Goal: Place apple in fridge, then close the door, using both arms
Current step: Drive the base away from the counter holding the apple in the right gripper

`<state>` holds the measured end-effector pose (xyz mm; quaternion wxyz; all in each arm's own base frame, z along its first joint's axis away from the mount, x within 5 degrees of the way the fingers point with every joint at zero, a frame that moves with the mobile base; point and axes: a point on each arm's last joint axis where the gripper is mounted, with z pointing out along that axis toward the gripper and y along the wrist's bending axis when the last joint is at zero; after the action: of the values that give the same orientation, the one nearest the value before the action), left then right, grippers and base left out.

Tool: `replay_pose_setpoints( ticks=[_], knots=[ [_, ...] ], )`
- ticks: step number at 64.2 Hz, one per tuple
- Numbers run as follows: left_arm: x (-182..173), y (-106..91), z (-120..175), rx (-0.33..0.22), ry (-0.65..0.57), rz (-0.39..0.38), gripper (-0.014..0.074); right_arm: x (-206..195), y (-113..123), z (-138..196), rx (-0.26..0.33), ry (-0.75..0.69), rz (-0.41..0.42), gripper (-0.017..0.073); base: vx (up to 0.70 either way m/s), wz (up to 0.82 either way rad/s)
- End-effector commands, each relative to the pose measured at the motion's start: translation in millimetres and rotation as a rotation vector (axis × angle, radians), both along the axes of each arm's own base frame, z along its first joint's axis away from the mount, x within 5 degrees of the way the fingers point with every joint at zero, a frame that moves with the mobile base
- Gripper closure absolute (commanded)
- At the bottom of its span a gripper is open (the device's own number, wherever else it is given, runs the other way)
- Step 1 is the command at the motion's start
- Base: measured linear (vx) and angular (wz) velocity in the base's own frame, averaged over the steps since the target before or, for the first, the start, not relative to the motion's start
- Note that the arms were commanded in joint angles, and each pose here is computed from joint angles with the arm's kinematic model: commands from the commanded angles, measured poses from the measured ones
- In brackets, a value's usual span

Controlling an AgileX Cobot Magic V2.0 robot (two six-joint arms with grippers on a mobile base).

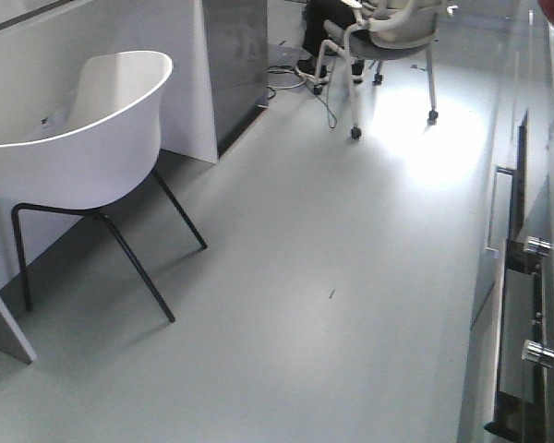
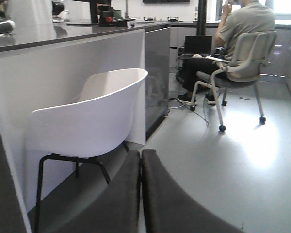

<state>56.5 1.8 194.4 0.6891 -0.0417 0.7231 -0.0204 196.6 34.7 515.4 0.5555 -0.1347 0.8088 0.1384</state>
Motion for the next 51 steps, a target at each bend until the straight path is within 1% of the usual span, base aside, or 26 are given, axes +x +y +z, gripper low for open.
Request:
replay_pose_setpoints(
  ticks=[1, 51],
  knots=[
    [-2.0, -0.4, 13.6, -0.007, -0.108, -0.005, 0.06, -7.4, -1.2, 17.5, 0.031, -0.11, -0.018, 0.0363, -0.01, 0.49],
    [-2.0, -0.4, 13.6, -0.007, -0.108, -0.005, 0.06, -7.4, -1.2, 17.5, 0.031, -0.11, -0.018, 0.0363, 0.0, 0.38]
  ],
)
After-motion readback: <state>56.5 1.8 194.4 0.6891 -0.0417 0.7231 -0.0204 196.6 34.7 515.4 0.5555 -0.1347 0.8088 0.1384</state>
